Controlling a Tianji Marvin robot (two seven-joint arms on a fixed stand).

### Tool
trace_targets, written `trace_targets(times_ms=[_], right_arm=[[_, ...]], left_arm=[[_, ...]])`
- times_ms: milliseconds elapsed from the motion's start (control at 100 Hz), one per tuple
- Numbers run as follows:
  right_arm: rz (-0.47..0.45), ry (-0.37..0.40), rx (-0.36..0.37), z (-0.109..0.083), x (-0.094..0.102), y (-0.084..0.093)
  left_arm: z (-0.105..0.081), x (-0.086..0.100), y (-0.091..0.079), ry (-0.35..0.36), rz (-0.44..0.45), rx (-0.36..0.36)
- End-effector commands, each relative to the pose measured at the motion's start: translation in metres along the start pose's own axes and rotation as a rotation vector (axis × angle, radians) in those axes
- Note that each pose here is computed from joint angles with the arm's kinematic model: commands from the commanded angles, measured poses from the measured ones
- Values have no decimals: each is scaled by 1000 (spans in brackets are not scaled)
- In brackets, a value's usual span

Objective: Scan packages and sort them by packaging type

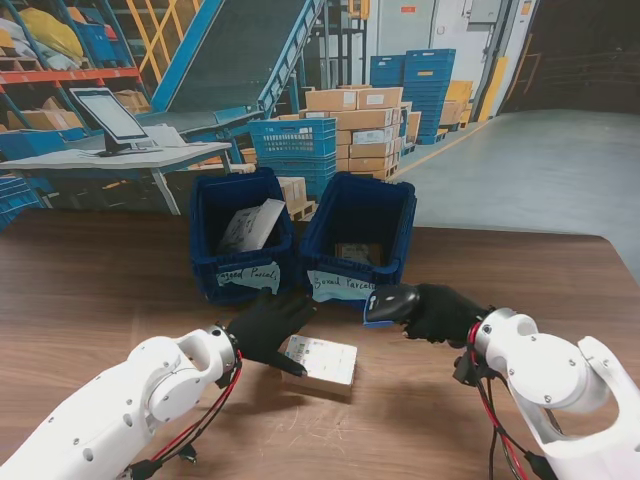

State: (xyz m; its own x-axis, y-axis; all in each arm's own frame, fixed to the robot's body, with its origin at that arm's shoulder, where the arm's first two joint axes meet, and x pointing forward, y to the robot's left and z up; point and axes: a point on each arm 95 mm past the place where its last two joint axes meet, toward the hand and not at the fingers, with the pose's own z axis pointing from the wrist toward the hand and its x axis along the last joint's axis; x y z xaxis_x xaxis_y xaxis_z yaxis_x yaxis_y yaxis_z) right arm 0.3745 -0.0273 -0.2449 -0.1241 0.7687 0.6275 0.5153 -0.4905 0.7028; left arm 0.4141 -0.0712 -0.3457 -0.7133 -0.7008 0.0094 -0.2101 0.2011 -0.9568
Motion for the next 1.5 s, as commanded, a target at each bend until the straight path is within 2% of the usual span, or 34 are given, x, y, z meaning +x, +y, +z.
trace_targets(times_ms=[0, 410, 540, 750, 1130, 1490], right_arm=[[6, 7, 0, -4, 2, -2], [38, -11, -25, -20, -12, 3], [44, -14, -34, -22, -13, 4], [49, -12, -44, -24, -14, 4], [53, -4, -42, -26, -13, 4], [57, -2, -40, -27, -12, 3]], left_arm=[[5, 1, -6, 9, -3, 1], [22, 3, -12, 48, 21, -14], [27, 7, -12, 70, 20, -45], [33, 11, -3, 100, 13, -71], [35, 18, 11, 111, -7, -94], [44, 18, 22, 104, 29, -108]])
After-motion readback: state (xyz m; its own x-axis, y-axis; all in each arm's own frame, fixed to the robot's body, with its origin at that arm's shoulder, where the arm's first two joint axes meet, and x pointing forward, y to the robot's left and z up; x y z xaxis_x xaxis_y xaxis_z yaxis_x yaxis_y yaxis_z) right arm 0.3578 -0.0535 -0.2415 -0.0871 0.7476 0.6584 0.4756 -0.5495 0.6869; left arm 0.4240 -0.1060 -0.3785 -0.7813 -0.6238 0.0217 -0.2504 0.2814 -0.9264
